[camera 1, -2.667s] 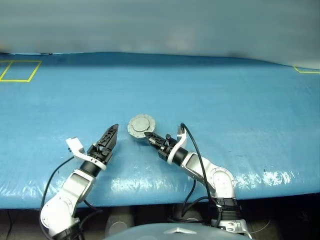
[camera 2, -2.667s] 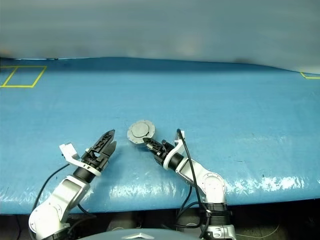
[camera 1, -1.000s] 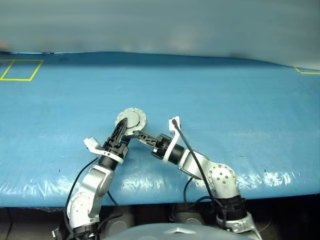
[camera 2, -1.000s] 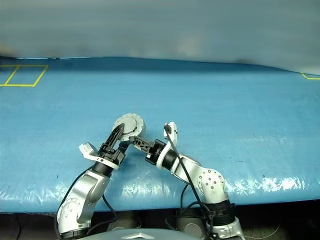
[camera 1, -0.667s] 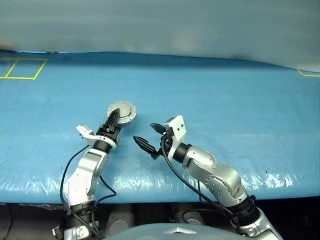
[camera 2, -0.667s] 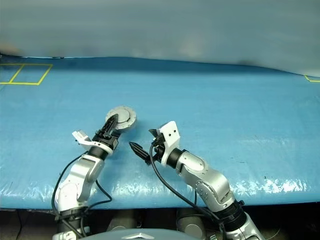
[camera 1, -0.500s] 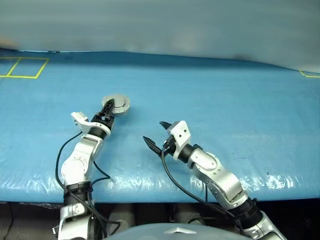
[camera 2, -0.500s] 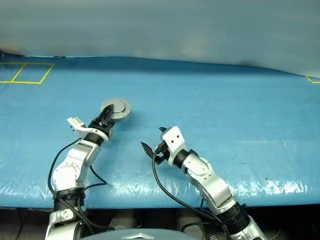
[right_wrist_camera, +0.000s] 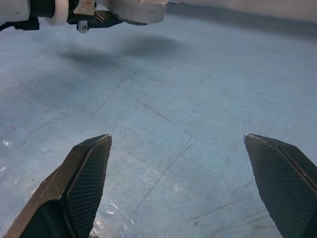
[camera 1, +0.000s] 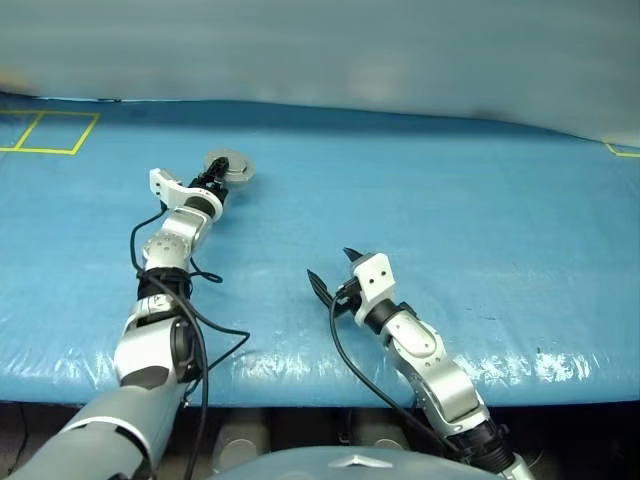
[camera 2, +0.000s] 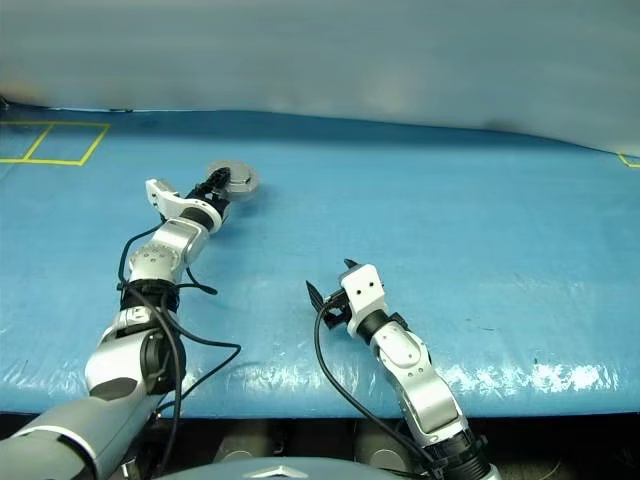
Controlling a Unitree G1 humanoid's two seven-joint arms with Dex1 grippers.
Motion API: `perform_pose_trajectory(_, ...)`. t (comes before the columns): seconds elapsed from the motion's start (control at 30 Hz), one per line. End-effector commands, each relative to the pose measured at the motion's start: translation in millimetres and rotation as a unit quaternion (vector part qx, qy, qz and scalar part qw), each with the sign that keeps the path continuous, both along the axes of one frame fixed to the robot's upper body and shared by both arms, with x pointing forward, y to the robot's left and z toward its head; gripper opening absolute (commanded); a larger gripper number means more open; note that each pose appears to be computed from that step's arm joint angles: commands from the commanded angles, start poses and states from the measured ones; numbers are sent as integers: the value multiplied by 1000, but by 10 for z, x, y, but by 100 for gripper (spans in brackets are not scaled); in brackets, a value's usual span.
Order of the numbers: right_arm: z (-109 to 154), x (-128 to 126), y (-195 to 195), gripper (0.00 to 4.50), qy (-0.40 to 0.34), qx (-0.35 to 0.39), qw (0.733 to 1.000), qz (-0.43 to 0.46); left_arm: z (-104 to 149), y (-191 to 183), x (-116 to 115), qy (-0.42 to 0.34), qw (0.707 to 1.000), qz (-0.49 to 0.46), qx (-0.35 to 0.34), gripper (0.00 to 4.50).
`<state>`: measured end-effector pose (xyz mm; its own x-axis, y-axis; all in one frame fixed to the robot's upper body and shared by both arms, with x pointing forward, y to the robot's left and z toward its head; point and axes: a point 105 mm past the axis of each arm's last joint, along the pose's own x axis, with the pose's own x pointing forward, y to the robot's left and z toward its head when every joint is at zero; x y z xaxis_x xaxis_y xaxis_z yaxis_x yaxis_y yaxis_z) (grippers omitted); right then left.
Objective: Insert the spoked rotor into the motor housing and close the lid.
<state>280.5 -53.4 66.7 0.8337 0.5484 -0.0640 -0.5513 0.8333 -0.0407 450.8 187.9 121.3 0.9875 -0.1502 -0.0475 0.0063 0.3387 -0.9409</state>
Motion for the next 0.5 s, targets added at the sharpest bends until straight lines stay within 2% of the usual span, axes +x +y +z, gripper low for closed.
perform_pose_trajectory(0.03, 95, -14, 14, 450, -15, 7, 1000, 0, 181, -17, 116, -14, 1000, 3, 21, 241)
perform_pose_trajectory(0.13, 83, -25, 28, 450, -13, 6, 1000, 1, 64, 5, 142, 18, 998, 17, 53, 241)
perform_pose_trajectory(0.37, 61, -27, 29, 450, -3, 7, 1000, -2, -109, 103, 108, 54, 995, 26, 76, 241)
perform_pose_trajectory(0.5, 30, -29, 35, 450, 10, 12, 1000, -2, -264, 234, 32, 90, 991, 29, 98, 370)
